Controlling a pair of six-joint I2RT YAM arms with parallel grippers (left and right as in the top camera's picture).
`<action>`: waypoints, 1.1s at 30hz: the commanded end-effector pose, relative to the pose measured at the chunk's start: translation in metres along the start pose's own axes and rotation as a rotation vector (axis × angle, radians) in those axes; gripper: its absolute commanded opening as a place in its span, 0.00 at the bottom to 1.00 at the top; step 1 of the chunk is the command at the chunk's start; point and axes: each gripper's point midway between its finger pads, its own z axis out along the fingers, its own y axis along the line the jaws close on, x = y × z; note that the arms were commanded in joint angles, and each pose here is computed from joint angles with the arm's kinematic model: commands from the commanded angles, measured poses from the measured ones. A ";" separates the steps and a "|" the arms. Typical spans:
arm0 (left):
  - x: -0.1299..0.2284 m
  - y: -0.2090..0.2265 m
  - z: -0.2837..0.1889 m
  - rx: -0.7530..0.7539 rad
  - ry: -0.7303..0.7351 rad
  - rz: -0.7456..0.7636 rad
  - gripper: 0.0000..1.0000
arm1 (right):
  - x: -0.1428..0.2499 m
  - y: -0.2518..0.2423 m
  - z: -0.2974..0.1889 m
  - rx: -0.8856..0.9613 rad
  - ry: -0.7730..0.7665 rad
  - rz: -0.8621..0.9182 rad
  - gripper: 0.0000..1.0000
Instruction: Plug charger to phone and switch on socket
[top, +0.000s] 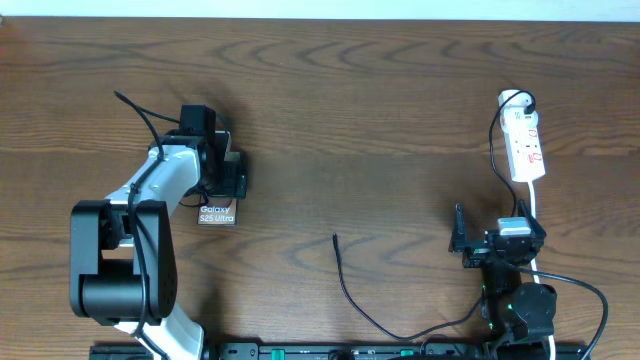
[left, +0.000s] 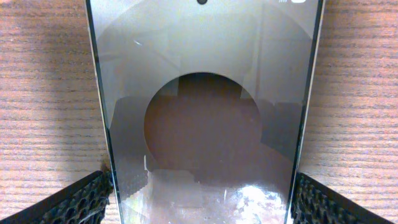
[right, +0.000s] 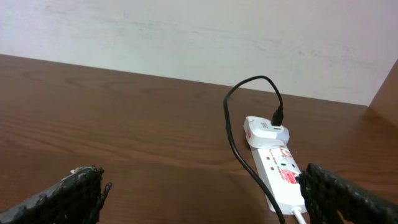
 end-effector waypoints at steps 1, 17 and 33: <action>0.023 -0.007 0.014 0.047 0.084 -0.013 0.91 | 0.002 0.001 0.000 -0.004 0.005 -0.007 0.99; 0.026 -0.007 0.014 0.047 0.100 -0.014 0.91 | 0.002 0.001 0.000 -0.004 0.005 -0.007 0.99; 0.025 -0.007 0.014 0.047 0.095 -0.013 0.54 | 0.002 0.001 0.000 -0.004 0.005 -0.007 0.99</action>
